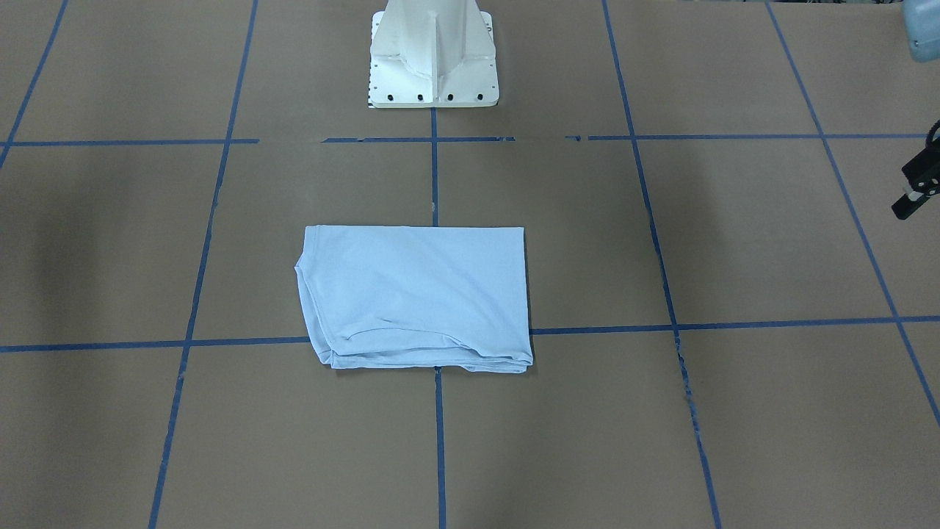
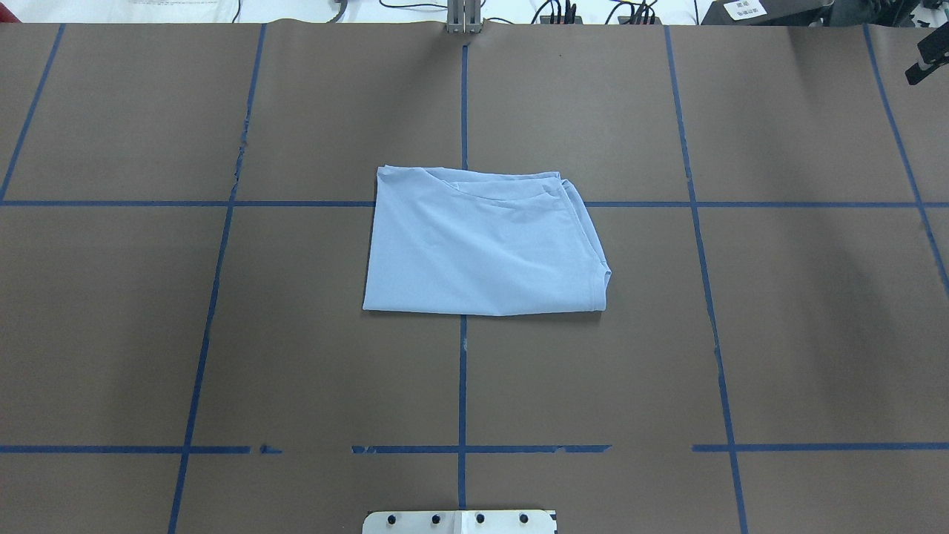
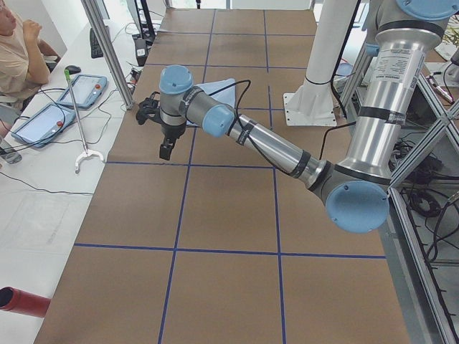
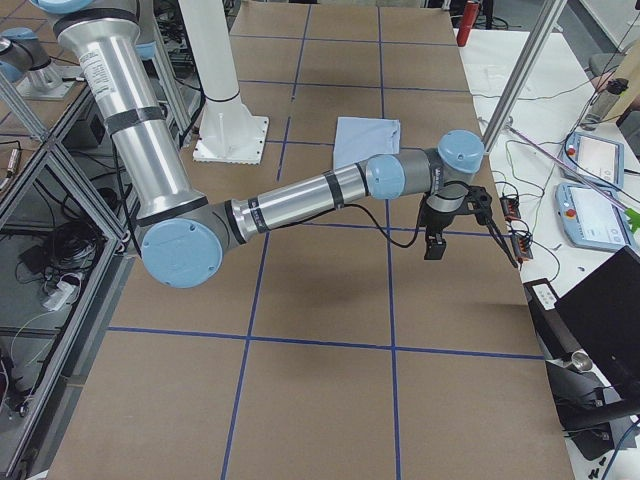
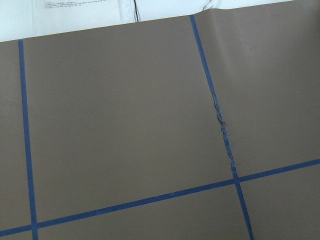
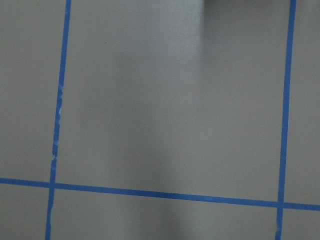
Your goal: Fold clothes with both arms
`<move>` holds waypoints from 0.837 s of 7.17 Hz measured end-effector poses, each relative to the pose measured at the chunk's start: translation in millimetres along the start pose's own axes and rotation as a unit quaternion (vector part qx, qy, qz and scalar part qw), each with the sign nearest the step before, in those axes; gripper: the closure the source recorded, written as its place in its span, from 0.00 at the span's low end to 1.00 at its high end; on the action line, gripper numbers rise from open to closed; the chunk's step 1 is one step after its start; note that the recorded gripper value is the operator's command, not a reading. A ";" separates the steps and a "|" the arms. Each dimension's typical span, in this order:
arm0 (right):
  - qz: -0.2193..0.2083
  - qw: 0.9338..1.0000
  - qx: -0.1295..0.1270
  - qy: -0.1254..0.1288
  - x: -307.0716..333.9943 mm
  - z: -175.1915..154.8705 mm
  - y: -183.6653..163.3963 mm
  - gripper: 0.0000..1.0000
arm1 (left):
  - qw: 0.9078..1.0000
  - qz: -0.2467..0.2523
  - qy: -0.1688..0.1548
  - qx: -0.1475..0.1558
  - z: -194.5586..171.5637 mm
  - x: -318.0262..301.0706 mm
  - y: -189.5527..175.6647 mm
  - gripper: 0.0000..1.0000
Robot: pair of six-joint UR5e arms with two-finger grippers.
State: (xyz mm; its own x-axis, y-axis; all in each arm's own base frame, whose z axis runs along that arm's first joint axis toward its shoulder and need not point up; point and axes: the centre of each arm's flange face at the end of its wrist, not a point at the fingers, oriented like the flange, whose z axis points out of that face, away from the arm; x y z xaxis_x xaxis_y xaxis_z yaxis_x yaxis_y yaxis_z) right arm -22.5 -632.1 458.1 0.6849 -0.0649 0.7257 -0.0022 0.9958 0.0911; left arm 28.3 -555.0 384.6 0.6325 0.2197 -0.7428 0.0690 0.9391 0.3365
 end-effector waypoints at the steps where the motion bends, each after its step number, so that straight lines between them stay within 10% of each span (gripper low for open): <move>1: -0.003 1.000 0.003 0.000 -3.6 -2.1 1.1 0.00 | 1.000 0.002 0.007 -0.001 -2.2 2.8 5.4 0.00; 6: -0.009 1.000 0.000 0.003 -5.2 4.8 16.6 0.00 | 0.998 -0.004 0.062 -0.031 11.3 3.6 20.2 0.00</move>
State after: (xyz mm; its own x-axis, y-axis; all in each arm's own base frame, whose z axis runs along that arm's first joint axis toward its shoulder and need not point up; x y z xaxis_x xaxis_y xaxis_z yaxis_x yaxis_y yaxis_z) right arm -29.5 -615.6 459.2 0.6894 -0.0824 0.7197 0.0108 0.9946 0.1034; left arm 40.6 -538.2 395.3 0.5322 0.2394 -0.8121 0.0234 0.9547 0.2967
